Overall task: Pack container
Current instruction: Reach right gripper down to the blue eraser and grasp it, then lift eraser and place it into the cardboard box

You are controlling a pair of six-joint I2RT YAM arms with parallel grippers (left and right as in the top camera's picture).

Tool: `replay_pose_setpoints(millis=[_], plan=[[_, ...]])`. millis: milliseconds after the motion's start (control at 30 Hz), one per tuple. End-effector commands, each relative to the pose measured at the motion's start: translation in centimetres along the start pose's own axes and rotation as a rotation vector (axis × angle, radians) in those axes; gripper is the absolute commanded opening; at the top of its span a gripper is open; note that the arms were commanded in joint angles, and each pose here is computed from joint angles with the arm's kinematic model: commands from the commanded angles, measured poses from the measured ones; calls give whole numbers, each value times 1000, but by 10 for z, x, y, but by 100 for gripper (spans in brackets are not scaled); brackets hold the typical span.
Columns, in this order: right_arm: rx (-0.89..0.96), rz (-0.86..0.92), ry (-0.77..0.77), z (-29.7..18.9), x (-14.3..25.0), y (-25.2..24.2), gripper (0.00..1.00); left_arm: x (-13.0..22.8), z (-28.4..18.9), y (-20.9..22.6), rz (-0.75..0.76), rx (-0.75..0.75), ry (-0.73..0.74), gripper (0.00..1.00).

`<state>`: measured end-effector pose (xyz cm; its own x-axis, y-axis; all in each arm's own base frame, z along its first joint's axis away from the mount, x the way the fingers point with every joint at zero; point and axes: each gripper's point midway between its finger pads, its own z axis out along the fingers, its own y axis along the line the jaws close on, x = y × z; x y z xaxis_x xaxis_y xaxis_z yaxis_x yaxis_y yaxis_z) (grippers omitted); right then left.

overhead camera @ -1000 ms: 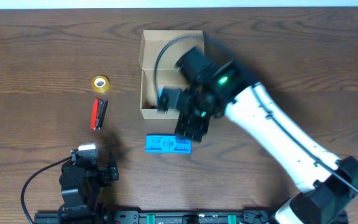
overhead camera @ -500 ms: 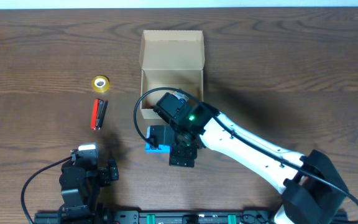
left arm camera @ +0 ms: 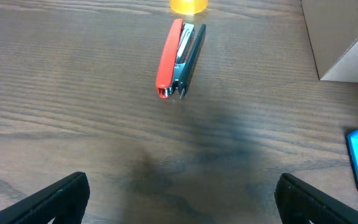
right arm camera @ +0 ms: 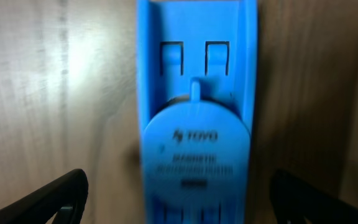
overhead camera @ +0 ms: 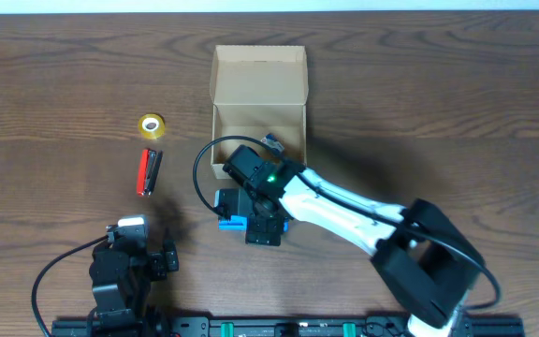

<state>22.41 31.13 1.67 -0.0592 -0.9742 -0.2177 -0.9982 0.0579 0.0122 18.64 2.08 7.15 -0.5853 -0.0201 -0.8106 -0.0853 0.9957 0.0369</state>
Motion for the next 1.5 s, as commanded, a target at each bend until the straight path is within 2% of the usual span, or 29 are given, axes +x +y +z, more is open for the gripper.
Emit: replay_pose_setpoints(millis=[0,67,167,300,367,633,900,1000,1200,1467], plan=[[-15,-4,35,17,8,0,92,5,2,1,15,-6,10,95],[-27,7,52,25,13,-1,89,5,2,1,15,-6,10,95],[-40,34,73,30,20,-2,72,5,2,1,15,-6,10,95],[-38,49,75,30,21,-3,35,5,2,1,15,-6,10,95],[-31,67,70,28,19,-5,24,5,2,1,15,-6,10,95],[12,80,7,-15,-16,-21,14,5,2,1,15,-6,10,95],[106,35,-133,-101,-73,-36,10,5,2,1,15,-6,10,95],[221,59,-166,-133,-84,-57,11,5,2,1,15,-6,10,96],[417,137,-170,-160,-74,-112,14,5,2,1,15,-6,10,95],[420,321,-213,-163,-36,-166,14,5,2,1,15,-6,10,95]])
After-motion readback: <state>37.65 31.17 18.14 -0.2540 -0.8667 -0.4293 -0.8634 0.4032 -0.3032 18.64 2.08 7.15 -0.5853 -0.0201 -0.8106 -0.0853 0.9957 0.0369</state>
